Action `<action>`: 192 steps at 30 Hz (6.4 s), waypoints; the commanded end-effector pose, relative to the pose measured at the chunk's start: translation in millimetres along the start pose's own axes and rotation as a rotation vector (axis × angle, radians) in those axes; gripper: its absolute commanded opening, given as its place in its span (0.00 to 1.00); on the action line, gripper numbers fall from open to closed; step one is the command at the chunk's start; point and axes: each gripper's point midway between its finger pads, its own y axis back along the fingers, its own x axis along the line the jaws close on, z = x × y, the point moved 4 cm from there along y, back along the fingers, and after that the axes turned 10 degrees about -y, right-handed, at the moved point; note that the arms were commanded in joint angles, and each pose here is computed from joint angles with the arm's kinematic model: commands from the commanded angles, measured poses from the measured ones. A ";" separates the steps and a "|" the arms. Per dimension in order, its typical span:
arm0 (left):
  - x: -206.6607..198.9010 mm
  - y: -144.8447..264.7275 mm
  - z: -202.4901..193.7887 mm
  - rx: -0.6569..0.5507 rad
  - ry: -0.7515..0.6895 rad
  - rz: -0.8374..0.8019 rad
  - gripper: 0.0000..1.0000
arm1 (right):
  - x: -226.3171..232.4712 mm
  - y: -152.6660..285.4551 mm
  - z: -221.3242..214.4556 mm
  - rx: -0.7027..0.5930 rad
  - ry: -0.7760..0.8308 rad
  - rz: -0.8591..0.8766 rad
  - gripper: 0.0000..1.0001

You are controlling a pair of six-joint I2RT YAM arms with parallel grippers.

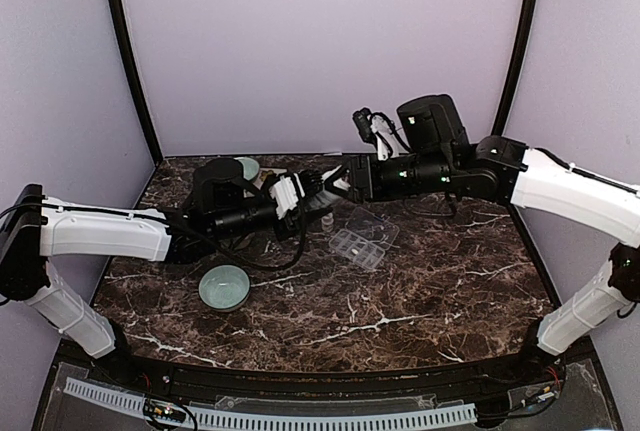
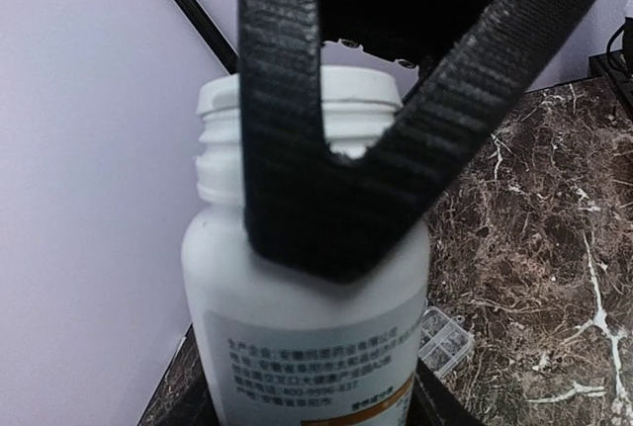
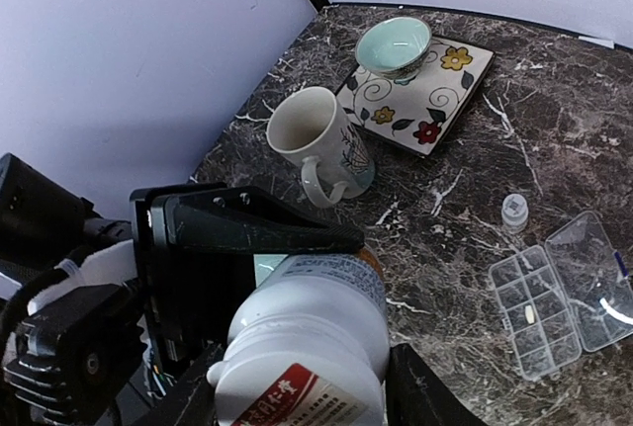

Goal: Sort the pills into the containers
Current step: Pass from the left arm to the right, then pass from the right arm to the left

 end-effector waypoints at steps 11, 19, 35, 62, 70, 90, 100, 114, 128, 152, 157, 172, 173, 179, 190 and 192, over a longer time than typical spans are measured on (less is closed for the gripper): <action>-6.1 2.8 20.0 -0.068 0.000 -0.057 0.10 | 11.9 -3.6 7.5 -0.035 0.135 -0.070 0.20; -9.8 5.2 15.0 -0.058 0.026 -0.056 0.36 | 5.3 -9.2 1.2 -0.014 0.175 -0.111 0.07; -16.5 8.2 8.6 -0.052 0.071 -0.064 0.55 | -3.5 -7.8 -1.2 -0.016 0.238 -0.192 0.00; -20.3 27.1 -3.6 -0.014 0.247 -0.020 0.72 | -33.9 -16.2 -34.6 0.167 0.306 -0.300 0.00; -33.9 33.7 -27.4 0.033 0.391 0.017 0.72 | -59.5 -33.5 -63.0 0.273 0.333 -0.350 0.00; -113.9 35.0 -68.7 0.025 0.441 -0.200 0.73 | -94.9 -82.2 -93.6 0.413 0.390 -0.425 0.00; -120.3 27.5 -55.2 -0.034 0.439 -0.310 0.86 | -59.0 -59.8 -76.9 0.363 0.449 -0.272 0.00; -93.6 32.7 -30.9 -0.061 0.470 -0.374 0.95 | 17.8 -16.2 -74.0 0.357 0.588 0.008 0.00; -81.6 40.3 -2.3 -0.110 0.512 -0.536 0.93 | 41.2 -0.3 -73.8 0.362 0.628 0.115 0.00; -79.5 47.6 12.3 -0.157 0.549 -0.671 0.38 | 42.4 6.3 -69.4 0.302 0.622 0.131 0.00; -78.8 46.6 11.8 -0.140 0.555 -0.672 0.34 | 44.5 6.8 -66.4 0.287 0.628 0.131 0.12; -73.6 41.9 6.0 -0.080 0.556 -0.622 0.33 | 50.1 14.3 -59.4 0.228 0.679 0.073 0.47; -73.1 42.0 6.4 -0.080 0.554 -0.620 0.32 | 50.7 14.6 -59.5 0.229 0.682 0.071 0.48; -72.2 41.8 6.2 -0.076 0.550 -0.614 0.32 | 51.3 17.4 -59.2 0.232 0.704 0.047 0.55; -69.1 39.4 5.9 -0.060 0.547 -0.601 0.31 | 50.9 30.6 -53.5 0.187 0.733 0.011 0.62; -66.9 38.1 5.2 -0.048 0.546 -0.586 0.31 | 51.8 31.5 -54.3 0.180 0.754 -0.010 0.63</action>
